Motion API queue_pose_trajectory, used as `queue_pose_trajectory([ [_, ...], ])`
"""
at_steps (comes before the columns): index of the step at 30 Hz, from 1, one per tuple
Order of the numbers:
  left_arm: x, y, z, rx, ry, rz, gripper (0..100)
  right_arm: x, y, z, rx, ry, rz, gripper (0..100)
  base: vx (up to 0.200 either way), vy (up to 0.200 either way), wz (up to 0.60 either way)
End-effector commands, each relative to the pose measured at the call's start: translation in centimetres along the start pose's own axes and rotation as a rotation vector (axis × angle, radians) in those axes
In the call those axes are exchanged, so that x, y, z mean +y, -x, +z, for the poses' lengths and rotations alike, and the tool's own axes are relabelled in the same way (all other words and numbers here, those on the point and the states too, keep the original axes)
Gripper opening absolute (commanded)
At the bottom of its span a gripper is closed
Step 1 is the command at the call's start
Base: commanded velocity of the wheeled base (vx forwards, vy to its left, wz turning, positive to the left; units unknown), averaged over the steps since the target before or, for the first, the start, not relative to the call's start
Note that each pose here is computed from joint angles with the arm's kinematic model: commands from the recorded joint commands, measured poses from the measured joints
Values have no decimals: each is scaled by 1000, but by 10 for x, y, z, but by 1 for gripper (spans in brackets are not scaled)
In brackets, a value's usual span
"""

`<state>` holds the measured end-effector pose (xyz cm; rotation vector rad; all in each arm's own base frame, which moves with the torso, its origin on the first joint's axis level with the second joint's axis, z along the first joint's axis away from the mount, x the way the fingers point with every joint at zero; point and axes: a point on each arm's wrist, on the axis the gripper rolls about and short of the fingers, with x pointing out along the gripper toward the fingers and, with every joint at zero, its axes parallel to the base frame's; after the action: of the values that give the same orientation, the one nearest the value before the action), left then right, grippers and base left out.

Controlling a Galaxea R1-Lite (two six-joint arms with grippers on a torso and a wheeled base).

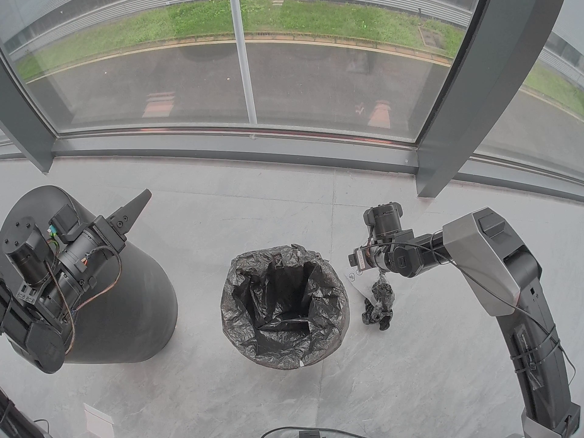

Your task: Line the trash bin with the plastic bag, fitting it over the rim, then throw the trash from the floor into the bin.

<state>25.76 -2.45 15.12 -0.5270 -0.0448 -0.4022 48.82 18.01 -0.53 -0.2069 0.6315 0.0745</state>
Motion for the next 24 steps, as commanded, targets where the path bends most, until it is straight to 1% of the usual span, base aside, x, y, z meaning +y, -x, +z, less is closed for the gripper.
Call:
queue_pose_trajectory([
  [1,3,5,10,-28,0,0,100,7,-35,-23,59,47,-6,100,0,0,0],
  [4,3,5,10,-29,-2,1,100,9,-40,-37,130,69,-3,100,0,0,0],
  [7,5,5,9,-22,1,5,100,7,-42,-43,167,76,-5,100,0,0,0],
  [16,7,3,5,-10,4,13,100,6,-47,-52,193,79,-8,100,0,0,0],
  [21,7,3,5,-8,5,12,100,6,-54,-64,218,75,-15,100,0,0,0],
  [24,7,3,5,-8,5,12,100,6,-55,-65,220,74,-18,100,0,0,0],
])
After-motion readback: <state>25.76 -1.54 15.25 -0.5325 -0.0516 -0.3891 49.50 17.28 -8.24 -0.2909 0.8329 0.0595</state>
